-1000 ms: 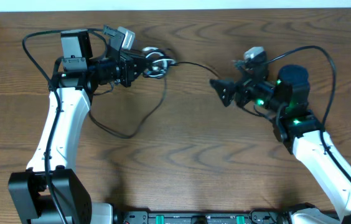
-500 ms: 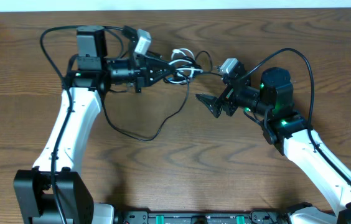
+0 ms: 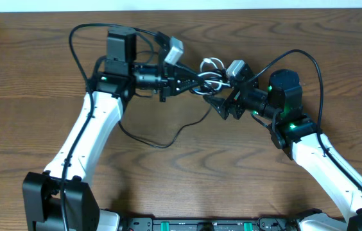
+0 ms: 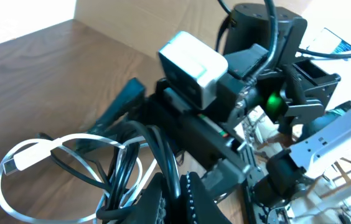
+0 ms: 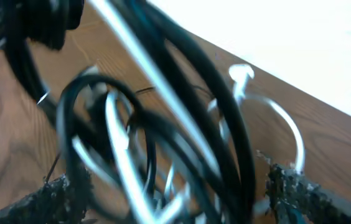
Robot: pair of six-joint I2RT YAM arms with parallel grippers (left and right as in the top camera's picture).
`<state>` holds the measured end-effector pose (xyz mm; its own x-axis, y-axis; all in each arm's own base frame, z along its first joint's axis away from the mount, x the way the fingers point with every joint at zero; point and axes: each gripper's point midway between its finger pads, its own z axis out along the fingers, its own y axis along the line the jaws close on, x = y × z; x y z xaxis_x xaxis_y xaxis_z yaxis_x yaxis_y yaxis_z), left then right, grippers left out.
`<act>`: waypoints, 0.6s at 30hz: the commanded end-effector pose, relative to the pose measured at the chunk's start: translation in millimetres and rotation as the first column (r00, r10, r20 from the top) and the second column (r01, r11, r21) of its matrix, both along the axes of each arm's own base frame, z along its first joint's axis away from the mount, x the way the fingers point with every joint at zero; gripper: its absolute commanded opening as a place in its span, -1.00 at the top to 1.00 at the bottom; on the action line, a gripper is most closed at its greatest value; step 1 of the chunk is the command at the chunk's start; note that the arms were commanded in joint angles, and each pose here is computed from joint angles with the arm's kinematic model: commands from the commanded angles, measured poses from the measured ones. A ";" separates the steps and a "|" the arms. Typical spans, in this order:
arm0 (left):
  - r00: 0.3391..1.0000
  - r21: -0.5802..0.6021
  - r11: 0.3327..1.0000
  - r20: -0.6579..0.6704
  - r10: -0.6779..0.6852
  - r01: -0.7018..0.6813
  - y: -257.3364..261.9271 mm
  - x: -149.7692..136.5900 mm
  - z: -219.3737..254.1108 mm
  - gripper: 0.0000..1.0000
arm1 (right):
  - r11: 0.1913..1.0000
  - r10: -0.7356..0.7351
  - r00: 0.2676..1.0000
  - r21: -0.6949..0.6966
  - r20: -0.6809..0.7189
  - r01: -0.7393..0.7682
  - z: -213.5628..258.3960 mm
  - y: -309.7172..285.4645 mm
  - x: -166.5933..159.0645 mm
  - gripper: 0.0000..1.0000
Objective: Untangle cables
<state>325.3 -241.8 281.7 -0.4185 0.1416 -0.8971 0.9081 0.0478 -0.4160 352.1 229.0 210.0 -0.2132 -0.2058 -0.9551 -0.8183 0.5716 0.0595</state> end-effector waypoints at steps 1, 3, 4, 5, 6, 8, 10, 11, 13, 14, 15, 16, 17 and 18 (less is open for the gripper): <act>0.997 -0.018 0.999 0.064 -0.046 0.047 -11.7 -11.4 18.8 0.85 | 1.000 0.015 1.000 -0.004 0.022 -0.015 3.2 3.2 -0.4 -0.70; 0.996 -0.017 0.998 0.066 -0.054 0.055 -14.6 -13.5 18.8 0.85 | 1.000 0.005 1.000 -0.007 0.024 -0.005 3.1 2.2 1.1 -0.48; 0.997 -0.010 0.999 0.066 -0.043 0.044 -14.4 -11.6 17.6 0.85 | 1.000 0.003 1.000 -0.008 0.024 -0.003 3.0 2.0 1.4 -0.31; 0.997 0.001 1.000 0.068 -0.027 0.027 -14.1 -8.6 15.7 0.85 | 1.000 0.002 1.000 -0.008 0.024 -0.002 2.9 1.9 1.4 -0.11; 0.997 0.009 1.000 0.070 -0.013 0.013 -13.5 -6.0 14.2 0.85 | 1.000 0.002 1.000 -0.008 0.024 -0.002 3.0 1.9 1.5 0.11; 0.997 0.031 0.999 0.076 0.020 -0.022 -12.1 0.2 10.6 0.85 | 1.000 0.002 1.000 -0.008 0.024 -0.002 2.9 1.9 1.4 0.52; 0.995 0.060 0.996 0.079 0.060 -0.065 -10.8 7.3 5.4 0.85 | 1.000 0.002 1.000 -0.009 0.024 -0.002 2.9 1.9 1.5 0.82; 0.994 0.073 0.994 0.080 0.078 -0.084 -10.1 10.4 3.0 0.85 | 1.000 0.002 1.000 -0.008 0.024 -0.002 3.0 1.9 1.5 0.93; 0.991 0.094 0.989 0.080 0.105 -0.112 -8.7 14.8 -0.9 0.85 | 1.000 0.002 1.000 -0.008 0.024 -0.002 3.0 1.9 1.5 0.98; 0.991 0.099 0.988 0.080 0.110 -0.118 -8.5 15.6 -2.0 0.87 | 1.000 0.002 1.000 -0.008 0.024 -0.002 2.9 1.9 1.4 0.98; 0.990 0.106 0.986 0.078 0.118 -0.126 -8.0 16.8 -3.4 0.85 | 1.000 0.003 1.000 -0.008 0.024 -0.003 3.1 2.0 1.4 0.98; 0.988 0.118 0.983 0.076 0.132 -0.140 -7.1 18.7 -5.7 0.85 | 1.000 0.003 1.000 -0.007 0.028 -0.002 3.9 2.1 1.7 0.98; 0.985 0.138 0.977 0.074 0.155 -0.164 -5.4 22.2 -9.8 0.85 | 1.000 0.004 0.999 -0.003 0.032 -0.003 5.2 2.4 1.9 0.98; 0.981 0.163 0.968 0.070 0.182 -0.191 -3.2 25.9 -14.6 0.85 | 1.000 0.010 0.999 0.006 0.038 -0.010 8.0 3.6 1.5 0.98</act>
